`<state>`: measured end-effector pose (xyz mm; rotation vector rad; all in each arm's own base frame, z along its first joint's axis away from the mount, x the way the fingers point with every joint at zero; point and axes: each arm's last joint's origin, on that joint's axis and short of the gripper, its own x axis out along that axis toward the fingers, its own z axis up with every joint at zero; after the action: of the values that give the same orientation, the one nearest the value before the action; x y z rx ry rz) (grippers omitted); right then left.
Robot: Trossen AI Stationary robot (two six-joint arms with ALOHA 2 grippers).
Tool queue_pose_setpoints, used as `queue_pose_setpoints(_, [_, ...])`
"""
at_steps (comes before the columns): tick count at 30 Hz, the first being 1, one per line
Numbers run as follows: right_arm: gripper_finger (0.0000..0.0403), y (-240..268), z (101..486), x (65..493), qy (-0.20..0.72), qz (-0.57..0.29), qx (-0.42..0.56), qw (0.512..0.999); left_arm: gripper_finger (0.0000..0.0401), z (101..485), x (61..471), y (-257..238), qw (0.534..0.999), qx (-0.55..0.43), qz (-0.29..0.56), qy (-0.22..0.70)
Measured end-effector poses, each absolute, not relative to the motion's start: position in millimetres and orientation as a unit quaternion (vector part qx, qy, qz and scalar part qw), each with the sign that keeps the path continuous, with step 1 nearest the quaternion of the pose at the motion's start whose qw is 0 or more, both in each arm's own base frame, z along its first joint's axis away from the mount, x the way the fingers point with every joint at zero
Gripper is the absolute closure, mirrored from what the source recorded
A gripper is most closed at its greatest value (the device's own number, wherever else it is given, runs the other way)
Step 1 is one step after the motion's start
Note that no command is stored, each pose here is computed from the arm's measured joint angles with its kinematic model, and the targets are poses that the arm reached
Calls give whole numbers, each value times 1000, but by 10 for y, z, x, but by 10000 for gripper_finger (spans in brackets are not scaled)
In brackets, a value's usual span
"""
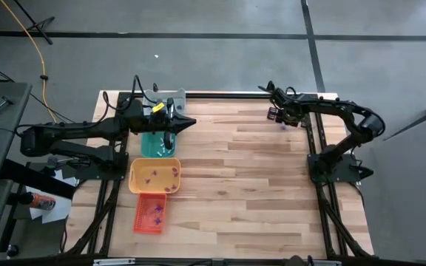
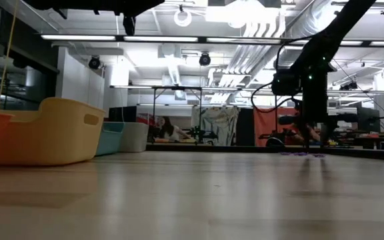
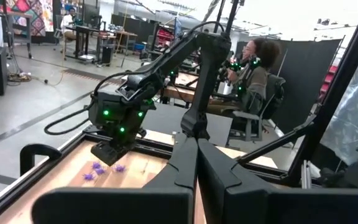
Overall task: Sort Halloween decoration
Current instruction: Put the purple spider toy in the orange bin
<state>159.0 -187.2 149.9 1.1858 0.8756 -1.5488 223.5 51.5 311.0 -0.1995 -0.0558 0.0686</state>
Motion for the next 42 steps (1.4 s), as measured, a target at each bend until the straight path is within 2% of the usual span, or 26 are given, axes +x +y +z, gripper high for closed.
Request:
queue_pose_setpoints(5, [255,-1802,1340,1475,327,-657,525,431,401,3106,2239,516,995,-90,35,-27])
queue_pose_setpoints(10, [270,-1720,1232,1421,301,-663,552,406,401,3106,2239,516,995,-90,35,-26])
queue_pose_setpoints(15, [295,-1657,1216,1485,307,-658,545,420,401,3105,2239,517,995,-90,35,-26])
queue_pose_setpoints(22, [381,-1522,1208,1580,341,-649,520,439,401,3105,2240,516,994,-102,35,-26])
queue_pose_setpoints(25, [397,-1471,1233,1617,360,-633,501,467,401,3105,2240,516,993,-111,34,-27])
queue_pose_setpoints(29, [401,-1397,1430,1693,370,-574,502,530,401,3143,2208,508,993,-109,33,-39])
queue_pose_setpoints(34, [402,-1356,1956,1865,271,-474,446,710,401,3213,2149,498,992,-104,32,-60])
queue_pose_setpoints(37, [402,-1224,2306,1981,192,-372,392,819,401,3230,2135,509,993,-95,38,-66])
queue_pose_setpoints(42, [402,-868,2759,2157,90,-177,244,949,401,3203,2170,530,992,-96,59,-65])
